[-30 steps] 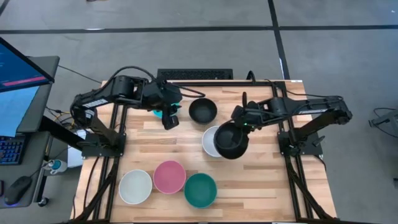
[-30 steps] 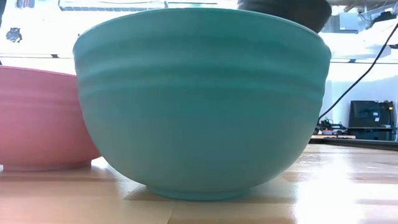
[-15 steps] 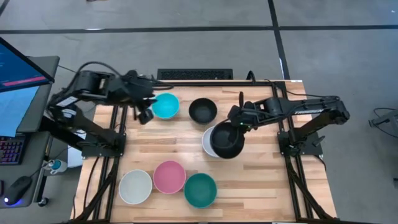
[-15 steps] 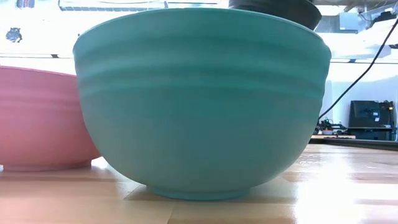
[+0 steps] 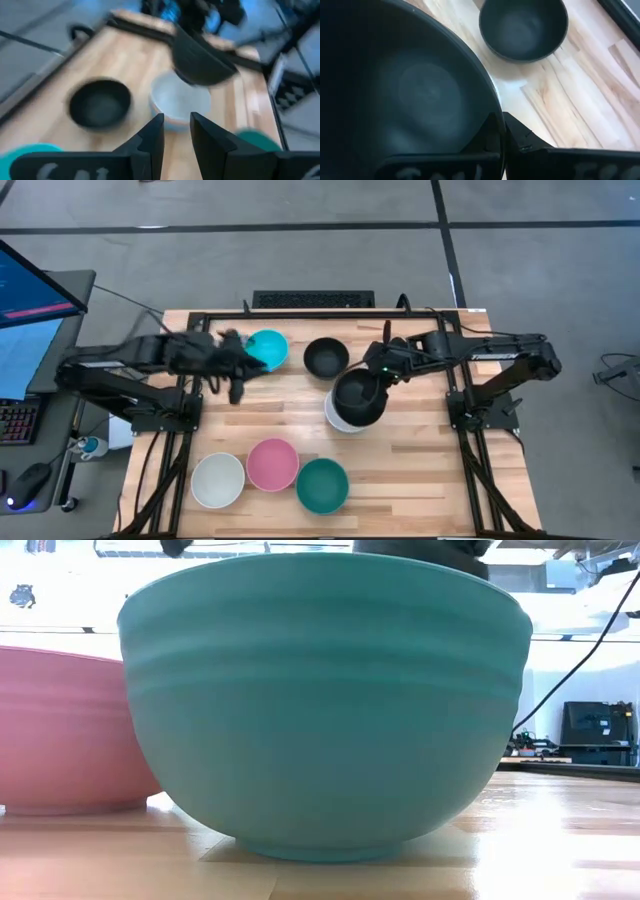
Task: Nest bowls inside each other
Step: Stack the bottom black bowl on top of the white bowl
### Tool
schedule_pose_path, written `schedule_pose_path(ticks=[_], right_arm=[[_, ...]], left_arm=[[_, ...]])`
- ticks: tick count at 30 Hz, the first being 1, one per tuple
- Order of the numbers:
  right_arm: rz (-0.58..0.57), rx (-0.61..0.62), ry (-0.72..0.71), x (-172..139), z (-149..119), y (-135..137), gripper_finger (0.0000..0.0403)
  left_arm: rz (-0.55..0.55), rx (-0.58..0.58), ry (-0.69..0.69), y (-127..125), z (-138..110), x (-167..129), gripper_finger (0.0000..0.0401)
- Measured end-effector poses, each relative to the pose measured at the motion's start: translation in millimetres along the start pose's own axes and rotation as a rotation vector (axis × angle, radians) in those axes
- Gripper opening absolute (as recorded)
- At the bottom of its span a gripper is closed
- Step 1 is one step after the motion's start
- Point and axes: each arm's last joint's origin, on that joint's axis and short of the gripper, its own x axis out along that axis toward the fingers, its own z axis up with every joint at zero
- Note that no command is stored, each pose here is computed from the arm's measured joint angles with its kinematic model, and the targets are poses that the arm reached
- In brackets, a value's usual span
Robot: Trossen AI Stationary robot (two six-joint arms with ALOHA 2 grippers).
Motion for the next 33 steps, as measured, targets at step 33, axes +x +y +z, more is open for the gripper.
schedule_pose_path(ticks=[33], right_arm=[[0.05,0.009,0.263,72.1,12.0,2.3,0.0133]], left_arm=[[-0.009,0.043,-0.12,11.4,-5.9,23.7,0.0084]])
